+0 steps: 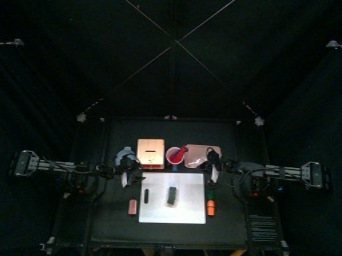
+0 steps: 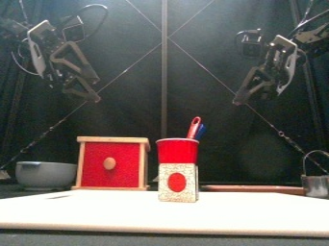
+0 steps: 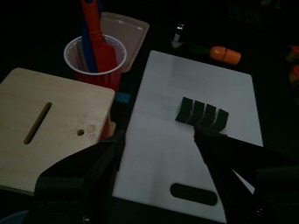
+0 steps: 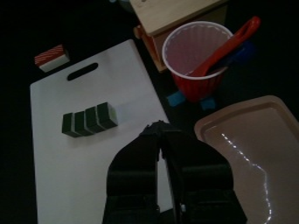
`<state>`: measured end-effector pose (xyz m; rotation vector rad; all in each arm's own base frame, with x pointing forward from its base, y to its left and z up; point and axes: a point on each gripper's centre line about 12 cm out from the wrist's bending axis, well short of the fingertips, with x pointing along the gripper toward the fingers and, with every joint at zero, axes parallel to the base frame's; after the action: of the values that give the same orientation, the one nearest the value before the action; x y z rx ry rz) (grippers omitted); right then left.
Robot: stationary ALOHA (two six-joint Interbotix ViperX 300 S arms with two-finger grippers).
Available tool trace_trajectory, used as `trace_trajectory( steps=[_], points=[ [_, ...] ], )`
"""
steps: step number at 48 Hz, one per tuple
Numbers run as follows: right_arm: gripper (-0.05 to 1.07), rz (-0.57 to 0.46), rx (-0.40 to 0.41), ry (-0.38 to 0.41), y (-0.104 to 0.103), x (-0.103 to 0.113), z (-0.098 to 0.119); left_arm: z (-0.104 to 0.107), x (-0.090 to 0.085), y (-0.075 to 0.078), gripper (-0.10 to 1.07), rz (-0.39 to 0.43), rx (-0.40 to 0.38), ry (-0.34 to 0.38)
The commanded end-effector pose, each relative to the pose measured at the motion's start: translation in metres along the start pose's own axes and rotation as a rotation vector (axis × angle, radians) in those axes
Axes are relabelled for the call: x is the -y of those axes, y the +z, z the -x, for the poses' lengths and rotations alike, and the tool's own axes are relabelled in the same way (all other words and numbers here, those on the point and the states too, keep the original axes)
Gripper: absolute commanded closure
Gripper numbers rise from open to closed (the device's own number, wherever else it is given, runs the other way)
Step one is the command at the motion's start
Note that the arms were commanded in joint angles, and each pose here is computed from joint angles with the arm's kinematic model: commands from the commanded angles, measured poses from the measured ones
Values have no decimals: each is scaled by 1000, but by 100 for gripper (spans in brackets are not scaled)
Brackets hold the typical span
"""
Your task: Cut sushi roll
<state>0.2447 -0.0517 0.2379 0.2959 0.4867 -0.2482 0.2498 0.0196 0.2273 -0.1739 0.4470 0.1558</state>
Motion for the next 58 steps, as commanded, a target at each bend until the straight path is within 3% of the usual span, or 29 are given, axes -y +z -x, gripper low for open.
trace_trajectory(
  steps=[1,14,19,25,29,36,40,51,58],
  points=[
    [99,3,31,17,8,-5,4,0,0,6,2,-2,16,-2],
    [99,-27,61,24,25,-8,2,0,0,6,2,-11,16,-1],
    [91,-80,59,0,34,-1,-4,0,-1,4,2,-24,11,6],
    [67,-172,42,-38,47,12,-12,0,-3,4,2,-41,12,15],
    [46,-212,26,-59,57,19,-19,0,-4,4,2,-43,12,19],
    [13,-239,-24,-79,75,27,-37,0,-5,1,2,-46,6,20],
    [1,-248,-72,-93,83,33,-48,0,-5,-1,2,-45,1,19],
    [-1,-252,-147,-135,113,55,-68,0,-8,-6,2,-51,-12,30],
    [-1,-234,-188,-154,119,62,-74,0,-8,-10,2,-52,-21,31]
  ],
)
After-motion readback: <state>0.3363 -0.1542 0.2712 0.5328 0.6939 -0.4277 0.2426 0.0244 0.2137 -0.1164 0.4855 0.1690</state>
